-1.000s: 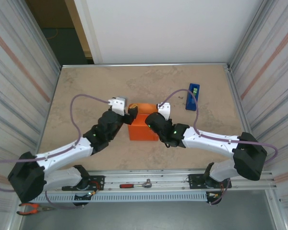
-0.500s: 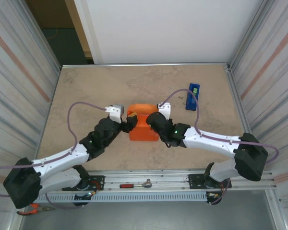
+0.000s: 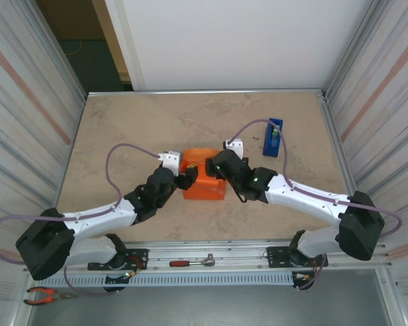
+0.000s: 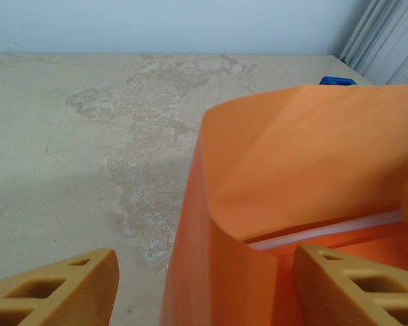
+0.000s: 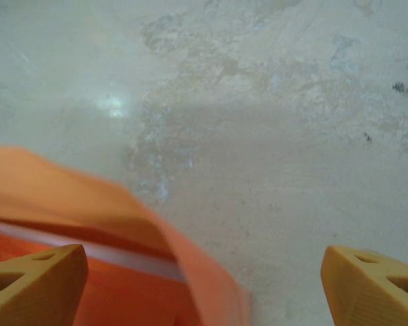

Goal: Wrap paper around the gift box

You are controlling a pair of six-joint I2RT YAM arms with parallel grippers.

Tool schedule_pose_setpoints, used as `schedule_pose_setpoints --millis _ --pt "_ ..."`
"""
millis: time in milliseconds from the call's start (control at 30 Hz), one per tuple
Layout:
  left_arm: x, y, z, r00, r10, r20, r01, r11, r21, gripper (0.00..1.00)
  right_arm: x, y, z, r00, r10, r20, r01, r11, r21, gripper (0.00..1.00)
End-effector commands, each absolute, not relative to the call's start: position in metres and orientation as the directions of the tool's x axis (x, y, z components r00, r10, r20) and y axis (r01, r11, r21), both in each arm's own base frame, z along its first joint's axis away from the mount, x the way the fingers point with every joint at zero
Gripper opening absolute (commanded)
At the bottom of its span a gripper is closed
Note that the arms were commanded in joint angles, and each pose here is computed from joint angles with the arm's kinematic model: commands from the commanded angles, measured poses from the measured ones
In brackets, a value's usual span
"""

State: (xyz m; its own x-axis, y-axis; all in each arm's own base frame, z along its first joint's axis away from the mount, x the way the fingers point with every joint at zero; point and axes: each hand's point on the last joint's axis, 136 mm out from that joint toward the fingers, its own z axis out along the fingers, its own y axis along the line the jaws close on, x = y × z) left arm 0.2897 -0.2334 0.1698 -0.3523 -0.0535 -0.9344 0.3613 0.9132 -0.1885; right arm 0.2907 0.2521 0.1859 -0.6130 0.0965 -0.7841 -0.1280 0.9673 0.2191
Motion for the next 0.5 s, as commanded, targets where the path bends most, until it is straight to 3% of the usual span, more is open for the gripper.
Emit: schedule_pose_setpoints --millis 0,467 --pt "0.294 -0.232 0.173 -0.335 -0.052 -0.941 0.338 0.925 -0.171 0.67 0.293 0.263 0.201 -0.622 0.053 -0.781 -0.195 0.956 0.22 0.91" --pt "0.297 -0.228 0.181 -0.333 -0.08 -0.94 0.297 0.937 -0.185 0.61 0.306 0.266 0.195 -0.643 0.071 -0.763 -0.152 0.964 0.218 0.95"
